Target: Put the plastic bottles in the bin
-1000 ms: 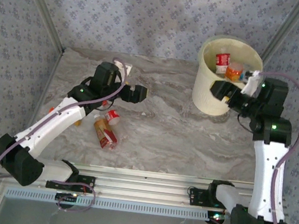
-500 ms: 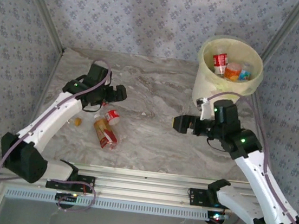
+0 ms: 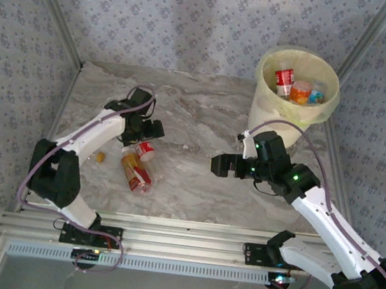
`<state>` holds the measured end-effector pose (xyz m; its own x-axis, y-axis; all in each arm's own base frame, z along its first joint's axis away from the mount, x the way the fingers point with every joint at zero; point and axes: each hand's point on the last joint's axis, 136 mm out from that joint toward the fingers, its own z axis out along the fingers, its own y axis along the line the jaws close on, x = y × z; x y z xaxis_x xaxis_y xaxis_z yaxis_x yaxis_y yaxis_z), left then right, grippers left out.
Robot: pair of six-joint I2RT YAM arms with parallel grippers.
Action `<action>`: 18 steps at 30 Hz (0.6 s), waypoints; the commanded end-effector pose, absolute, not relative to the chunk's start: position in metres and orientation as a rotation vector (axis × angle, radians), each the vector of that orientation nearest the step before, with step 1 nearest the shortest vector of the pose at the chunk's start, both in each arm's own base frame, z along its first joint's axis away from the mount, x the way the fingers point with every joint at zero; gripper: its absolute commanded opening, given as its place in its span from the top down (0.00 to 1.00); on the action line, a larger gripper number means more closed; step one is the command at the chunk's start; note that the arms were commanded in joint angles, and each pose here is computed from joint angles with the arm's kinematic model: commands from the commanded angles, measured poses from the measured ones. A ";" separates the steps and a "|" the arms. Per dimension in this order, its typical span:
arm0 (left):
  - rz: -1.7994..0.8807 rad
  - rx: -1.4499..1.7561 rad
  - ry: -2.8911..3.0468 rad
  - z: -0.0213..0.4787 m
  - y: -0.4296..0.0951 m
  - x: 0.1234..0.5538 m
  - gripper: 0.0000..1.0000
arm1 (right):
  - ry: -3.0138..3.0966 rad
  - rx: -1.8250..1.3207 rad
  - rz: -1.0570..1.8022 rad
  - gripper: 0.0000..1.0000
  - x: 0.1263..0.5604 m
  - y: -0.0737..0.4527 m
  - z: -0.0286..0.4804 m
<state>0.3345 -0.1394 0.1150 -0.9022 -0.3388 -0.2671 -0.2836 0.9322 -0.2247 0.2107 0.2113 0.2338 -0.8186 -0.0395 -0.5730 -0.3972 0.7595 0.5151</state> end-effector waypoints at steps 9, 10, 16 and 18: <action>-0.202 -0.494 2.862 0.081 -0.139 0.334 0.09 | 2.432 -0.287 0.814 0.00 0.211 0.203 0.230; -0.200 -0.490 2.869 0.079 -0.139 0.334 0.09 | 2.430 -0.287 0.811 0.00 0.211 0.203 0.230; -0.191 -0.478 2.904 0.067 -0.142 0.334 0.11 | 2.432 -0.288 0.811 0.00 0.213 0.204 0.227; -0.196 -0.480 2.911 0.064 -0.143 0.334 0.11 | 2.434 -0.286 0.809 0.00 0.212 0.203 0.226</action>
<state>0.3353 -0.1402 0.0690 -0.9263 -0.3305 -0.1812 -0.3056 0.9399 -0.1524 0.2138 0.2051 0.2296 -0.8182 -0.0325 -0.5740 -0.3745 0.7876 0.4893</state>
